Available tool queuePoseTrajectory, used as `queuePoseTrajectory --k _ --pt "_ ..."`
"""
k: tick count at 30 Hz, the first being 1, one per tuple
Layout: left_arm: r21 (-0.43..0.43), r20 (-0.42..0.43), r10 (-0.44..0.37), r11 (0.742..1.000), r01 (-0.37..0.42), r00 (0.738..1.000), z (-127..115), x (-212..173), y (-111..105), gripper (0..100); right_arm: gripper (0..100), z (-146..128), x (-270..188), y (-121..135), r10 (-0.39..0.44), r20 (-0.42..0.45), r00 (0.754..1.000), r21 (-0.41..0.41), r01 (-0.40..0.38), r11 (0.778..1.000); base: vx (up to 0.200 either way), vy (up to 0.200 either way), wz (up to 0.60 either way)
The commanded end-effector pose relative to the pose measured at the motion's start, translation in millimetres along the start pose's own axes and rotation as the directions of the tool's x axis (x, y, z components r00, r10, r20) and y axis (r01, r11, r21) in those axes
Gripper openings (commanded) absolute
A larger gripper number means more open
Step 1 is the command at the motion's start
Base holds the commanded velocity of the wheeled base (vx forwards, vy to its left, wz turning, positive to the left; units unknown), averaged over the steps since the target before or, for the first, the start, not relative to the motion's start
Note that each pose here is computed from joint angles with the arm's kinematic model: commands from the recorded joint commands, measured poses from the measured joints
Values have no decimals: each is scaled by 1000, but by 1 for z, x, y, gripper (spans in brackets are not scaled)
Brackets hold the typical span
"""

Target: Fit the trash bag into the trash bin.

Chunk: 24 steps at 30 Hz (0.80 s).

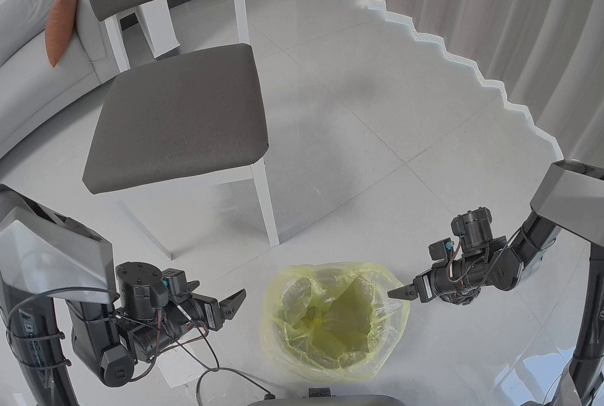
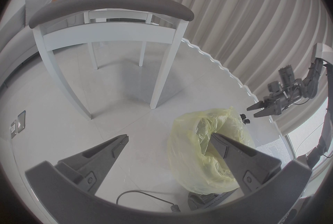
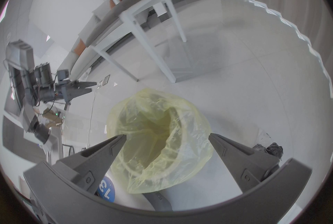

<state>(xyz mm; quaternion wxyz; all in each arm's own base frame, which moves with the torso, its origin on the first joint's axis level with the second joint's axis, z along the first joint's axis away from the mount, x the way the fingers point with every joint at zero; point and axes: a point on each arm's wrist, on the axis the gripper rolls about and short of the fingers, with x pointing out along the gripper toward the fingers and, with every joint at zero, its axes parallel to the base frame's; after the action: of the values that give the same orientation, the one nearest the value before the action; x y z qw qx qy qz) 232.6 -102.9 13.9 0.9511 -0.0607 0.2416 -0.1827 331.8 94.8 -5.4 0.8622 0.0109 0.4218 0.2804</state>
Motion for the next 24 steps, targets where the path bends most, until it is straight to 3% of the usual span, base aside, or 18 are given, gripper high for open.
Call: queuePoseTrajectory --k 1,22,23,24 --pt "-4 20 -5 1000 5 1000 2 0 -1 100 100 -15 12 -29 -37 -56 998 26 39 999 0 0 0" --pt "-4 15 -2 1000 2 1000 1 0 0 100 100 -29 29 -21 -10 -115 993 -25 7 1000 0 0 0" --pt "-4 15 -2 1000 2 1000 1 0 0 100 0 -29 29 -21 -10 -115 993 -25 7 1000 0 0 0" --pt "-5 16 -1 1000 1 1000 1 0 0 100 0 -29 29 -18 -4 -116 993 -31 1 1000 0 0 0"
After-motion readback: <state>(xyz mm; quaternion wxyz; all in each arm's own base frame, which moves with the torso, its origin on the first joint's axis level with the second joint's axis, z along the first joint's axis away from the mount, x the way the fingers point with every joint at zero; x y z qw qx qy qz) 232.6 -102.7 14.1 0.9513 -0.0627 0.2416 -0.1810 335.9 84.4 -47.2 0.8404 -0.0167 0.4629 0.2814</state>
